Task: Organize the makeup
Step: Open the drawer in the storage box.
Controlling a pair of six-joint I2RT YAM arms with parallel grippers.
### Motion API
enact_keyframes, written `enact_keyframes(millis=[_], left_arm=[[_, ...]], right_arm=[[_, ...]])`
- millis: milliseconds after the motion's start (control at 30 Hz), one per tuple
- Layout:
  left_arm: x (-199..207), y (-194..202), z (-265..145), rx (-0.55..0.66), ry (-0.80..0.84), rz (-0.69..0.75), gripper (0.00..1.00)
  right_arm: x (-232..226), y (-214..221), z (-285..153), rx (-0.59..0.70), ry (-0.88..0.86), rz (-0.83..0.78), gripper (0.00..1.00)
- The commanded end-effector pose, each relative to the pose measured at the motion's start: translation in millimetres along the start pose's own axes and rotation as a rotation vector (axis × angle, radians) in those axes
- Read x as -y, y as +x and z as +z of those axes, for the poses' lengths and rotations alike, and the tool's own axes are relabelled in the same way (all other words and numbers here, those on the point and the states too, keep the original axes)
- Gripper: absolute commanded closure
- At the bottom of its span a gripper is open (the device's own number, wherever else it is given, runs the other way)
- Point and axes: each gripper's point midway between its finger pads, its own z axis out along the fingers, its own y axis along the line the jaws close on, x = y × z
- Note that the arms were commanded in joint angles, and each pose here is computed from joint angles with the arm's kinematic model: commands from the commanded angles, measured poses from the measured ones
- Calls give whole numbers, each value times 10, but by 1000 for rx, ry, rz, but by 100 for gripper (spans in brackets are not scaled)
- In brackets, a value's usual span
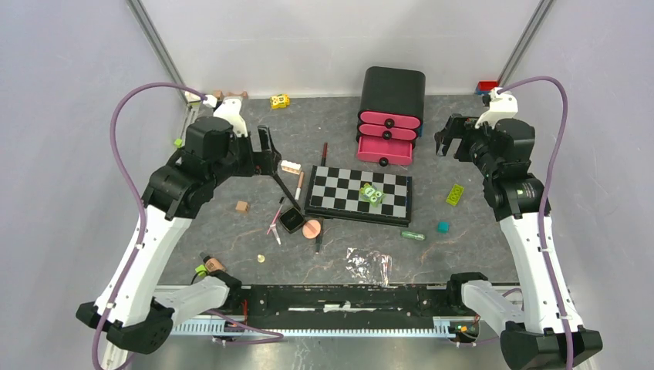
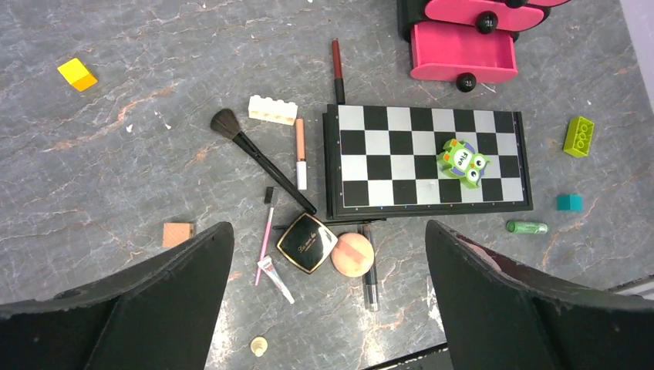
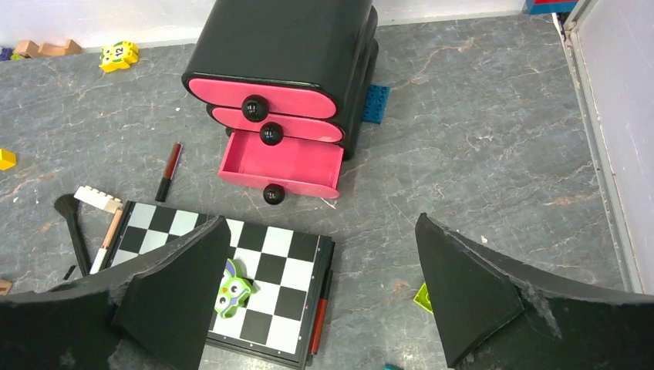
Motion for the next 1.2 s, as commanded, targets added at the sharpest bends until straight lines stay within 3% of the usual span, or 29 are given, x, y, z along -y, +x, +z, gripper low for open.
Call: enact_keyframes(millis=[0,233,433,633,767,1000,1167], left_arm=[[-24,-154,-164,107,9,17,0],[-133,-383,-286,167,-58,59,0],[-89,-339,-186,119,-48,61,0],[-176,-262,-247,148,-111,-178,0],[-268,-137,-268,115,-172,-261,0],[-351,-158,-223,150,-196,-175,0],[-482,55,-203,143,-217,-82,0]], right_arm=[[0,-10,-36,10,-5,-18,3],[141,58,-12,-26,75,-14,3],[146,176,29,-81,77,-4,3],[137,415,116,-140,64,20,3],[153,518,152,-167,69,25,3],[87,683,292,-186,21,43,3],[-29,983,385,-265,-67,44,3]])
